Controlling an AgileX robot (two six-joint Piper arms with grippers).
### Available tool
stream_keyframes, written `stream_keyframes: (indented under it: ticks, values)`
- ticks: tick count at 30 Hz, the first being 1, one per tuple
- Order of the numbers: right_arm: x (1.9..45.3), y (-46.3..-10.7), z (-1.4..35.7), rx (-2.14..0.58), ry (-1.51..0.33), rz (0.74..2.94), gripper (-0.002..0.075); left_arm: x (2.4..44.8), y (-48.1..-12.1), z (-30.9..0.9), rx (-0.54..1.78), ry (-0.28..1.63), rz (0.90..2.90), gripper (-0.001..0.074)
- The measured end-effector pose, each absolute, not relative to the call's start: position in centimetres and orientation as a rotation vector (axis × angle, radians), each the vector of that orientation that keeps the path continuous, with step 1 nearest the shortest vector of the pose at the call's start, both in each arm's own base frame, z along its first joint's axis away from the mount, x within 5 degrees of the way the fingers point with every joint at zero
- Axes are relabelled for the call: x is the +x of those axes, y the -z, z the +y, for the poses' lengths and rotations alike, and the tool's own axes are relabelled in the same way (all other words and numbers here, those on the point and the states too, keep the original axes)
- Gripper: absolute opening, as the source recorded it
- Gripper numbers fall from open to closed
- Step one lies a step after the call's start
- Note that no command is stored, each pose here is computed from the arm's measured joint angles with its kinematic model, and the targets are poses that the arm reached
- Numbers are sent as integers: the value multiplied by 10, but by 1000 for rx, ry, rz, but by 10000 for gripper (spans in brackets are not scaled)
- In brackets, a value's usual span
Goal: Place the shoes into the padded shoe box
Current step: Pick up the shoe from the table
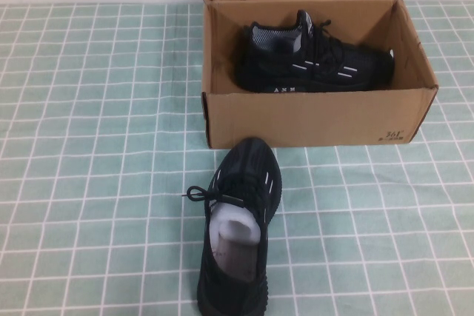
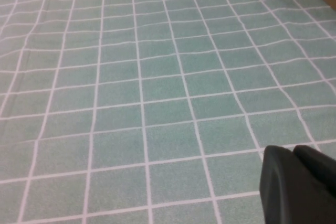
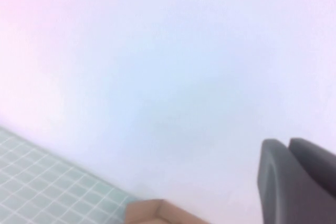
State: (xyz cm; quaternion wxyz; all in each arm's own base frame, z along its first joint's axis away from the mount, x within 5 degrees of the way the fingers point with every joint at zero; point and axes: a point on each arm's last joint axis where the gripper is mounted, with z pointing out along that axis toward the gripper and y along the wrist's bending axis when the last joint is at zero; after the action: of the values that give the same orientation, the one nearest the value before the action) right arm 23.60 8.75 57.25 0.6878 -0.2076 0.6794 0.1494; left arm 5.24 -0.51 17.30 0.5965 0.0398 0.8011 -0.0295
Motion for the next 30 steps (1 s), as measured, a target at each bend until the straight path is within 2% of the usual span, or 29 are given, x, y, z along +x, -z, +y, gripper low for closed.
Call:
stream_keyframes:
  ticks: [8,14,17,22,26,30]
  values:
    - [157,-585,55,-422,-200,1583,-6,52,-173,-6,80,88,1861,-4]
    - [110,-553,38,-387,-182,1617,-6,52,-173,-6,80,88,1861,-4]
    - [88,-520,32,-388,-178,1650,-6,52,-173,-6,80,88,1861,-4]
    - [57,-440,22,-376,-184,1744,-6,52,-173,-6,77,92,1861,-4]
    - [49,-371,19,-340,-208,1813,-6,52,-173,-6,71,102,1861,-4]
    - [48,-320,18,-311,-213,1799,-8,54,-177,-7,39,145,1804,-5]
